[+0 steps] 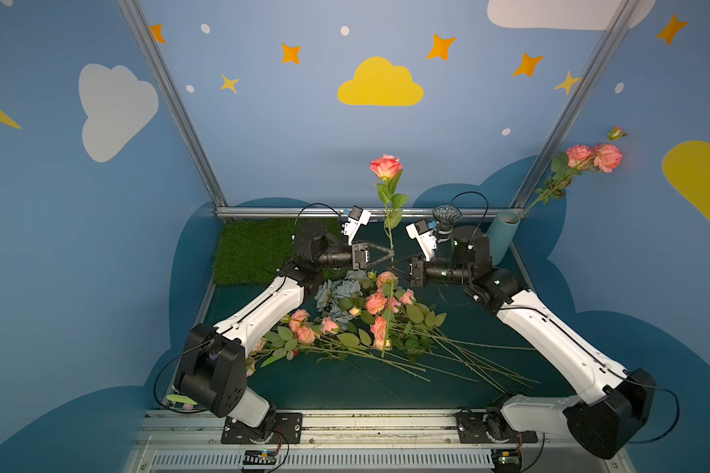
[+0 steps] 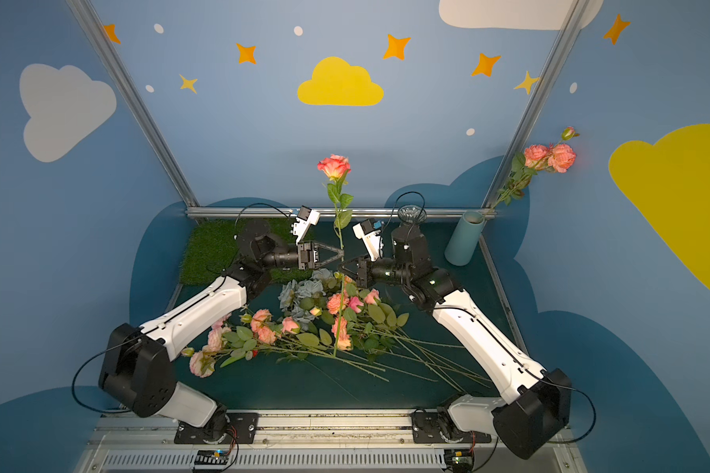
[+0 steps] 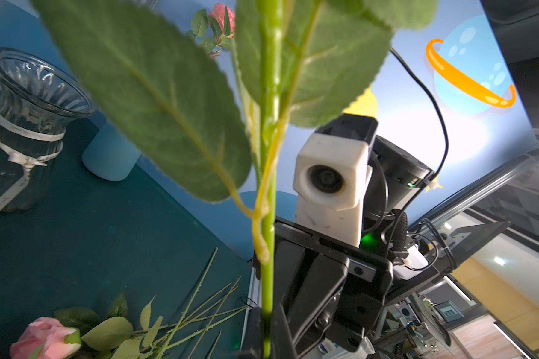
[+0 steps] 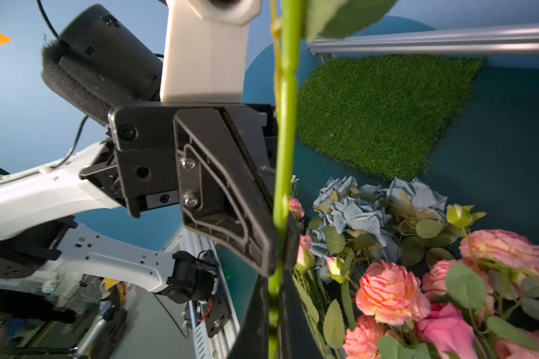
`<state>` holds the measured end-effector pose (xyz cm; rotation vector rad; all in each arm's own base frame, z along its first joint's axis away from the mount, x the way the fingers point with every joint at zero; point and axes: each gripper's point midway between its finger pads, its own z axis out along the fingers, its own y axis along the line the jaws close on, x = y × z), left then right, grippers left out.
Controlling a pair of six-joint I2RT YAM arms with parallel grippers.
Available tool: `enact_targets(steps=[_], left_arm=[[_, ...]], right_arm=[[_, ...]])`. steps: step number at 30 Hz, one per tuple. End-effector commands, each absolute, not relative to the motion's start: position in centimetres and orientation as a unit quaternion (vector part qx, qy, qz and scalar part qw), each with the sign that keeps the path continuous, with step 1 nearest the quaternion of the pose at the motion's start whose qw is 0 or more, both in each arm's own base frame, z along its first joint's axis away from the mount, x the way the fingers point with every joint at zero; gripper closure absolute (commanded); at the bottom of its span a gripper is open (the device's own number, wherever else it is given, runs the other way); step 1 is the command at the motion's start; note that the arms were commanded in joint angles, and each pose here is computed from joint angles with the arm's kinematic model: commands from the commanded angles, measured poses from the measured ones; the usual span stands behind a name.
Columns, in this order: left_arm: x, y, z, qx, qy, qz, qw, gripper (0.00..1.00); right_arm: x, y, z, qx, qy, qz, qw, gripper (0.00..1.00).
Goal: Place the pink flowers into the vase
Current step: Pick up the flower at the center of the board, then place the flower in the vase.
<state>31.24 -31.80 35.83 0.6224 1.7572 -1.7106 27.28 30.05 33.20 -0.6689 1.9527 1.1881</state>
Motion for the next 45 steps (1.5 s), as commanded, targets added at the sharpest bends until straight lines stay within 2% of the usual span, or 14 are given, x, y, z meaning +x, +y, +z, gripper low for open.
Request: enact_targets(steps=[1,4,7,10,16,30,45], left_arm=[[28.6,-32.0,38.1,0.274,0.645,-0.642,0.31,0.85],[28.3,-31.7,38.7,0.27,0.649,-0.635,0.321,0.78],[28.4,-31.0,39.1,0.256,0.66,-0.618,0.342,0.64],[28.8,-29.7,39.2,0.225,0.68,-0.588,0.375,0.59],[29.8,-26.2,38.9,0.151,0.72,-0.525,0.429,0.59],[32.5,-21.2,35.1,0.038,0.773,-0.458,0.437,0.59],[32.9,-17.9,29.2,-0.041,0.822,-0.377,0.425,0.59]], right_arm=[[31.1,28.0,32.7,-0.245,0.759,0.367,0.479,1.0],[33.1,27.0,32.3,-0.241,0.752,0.301,0.535,1.0],[34.4,25.9,32.4,-0.238,0.726,0.246,0.597,1.0],[35.5,24.6,33.2,-0.227,0.694,0.2,0.653,1.0],[37.1,24.1,35.0,-0.237,0.658,0.131,0.702,1.0],[38.6,21.8,41.9,-0.21,0.636,0.07,0.74,1.0],[46.3,6.4,51.7,0.009,0.67,-0.113,0.734,1.0]])
